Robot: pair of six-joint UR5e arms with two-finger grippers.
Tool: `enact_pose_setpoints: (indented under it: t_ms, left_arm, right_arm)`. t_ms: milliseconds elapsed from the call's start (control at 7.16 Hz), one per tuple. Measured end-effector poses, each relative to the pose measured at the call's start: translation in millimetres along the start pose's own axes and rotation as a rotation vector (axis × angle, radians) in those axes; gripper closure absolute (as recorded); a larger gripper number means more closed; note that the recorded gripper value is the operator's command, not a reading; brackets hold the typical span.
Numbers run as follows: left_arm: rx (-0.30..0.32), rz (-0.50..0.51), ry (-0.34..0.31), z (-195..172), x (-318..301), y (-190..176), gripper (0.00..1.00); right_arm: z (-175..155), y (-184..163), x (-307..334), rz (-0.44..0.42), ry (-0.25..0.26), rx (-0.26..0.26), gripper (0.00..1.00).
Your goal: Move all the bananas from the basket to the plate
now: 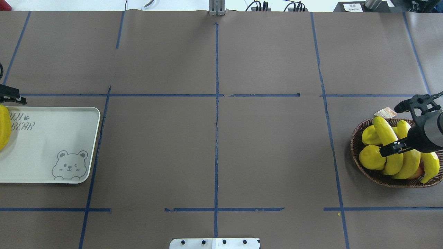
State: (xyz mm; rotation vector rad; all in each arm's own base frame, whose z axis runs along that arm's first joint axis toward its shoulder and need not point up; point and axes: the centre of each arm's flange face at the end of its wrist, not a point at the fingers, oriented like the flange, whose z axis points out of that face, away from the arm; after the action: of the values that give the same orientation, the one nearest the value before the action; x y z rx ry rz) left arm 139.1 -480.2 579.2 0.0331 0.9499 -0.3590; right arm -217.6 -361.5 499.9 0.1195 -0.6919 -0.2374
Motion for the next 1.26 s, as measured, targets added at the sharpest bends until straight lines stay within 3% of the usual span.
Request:
enact_pose_setpoints:
  t_ms: [279, 558, 698, 977, 1256]
  left_arm:
    - [0.000, 0.002, 0.002, 0, 0, 0, 0.00]
    - [0.000, 0.002, 0.003, 0, 0, 0, 0.00]
    - [0.000, 0.002, 0.003, 0, 0, 0, 0.01]
    - [-0.001, 0.001, 0.004, -1, 1, 0, 0.00]
    - [-0.003, 0.001, 0.006, -1, 2, 1, 0.00]
  right_arm:
    - [9, -4, 2, -0.003, 0.010, -0.008, 0.52]
    - [15, -12, -1, -0.003, 0.011, -0.010, 0.84]
    - [16, -14, -2, -0.004, 0.009, -0.010, 0.90]
    - [5, -14, -4, -0.006, -0.009, 0.001, 0.91]
    - [-39, -18, -2, 0.019, -0.095, 0.034, 0.87]
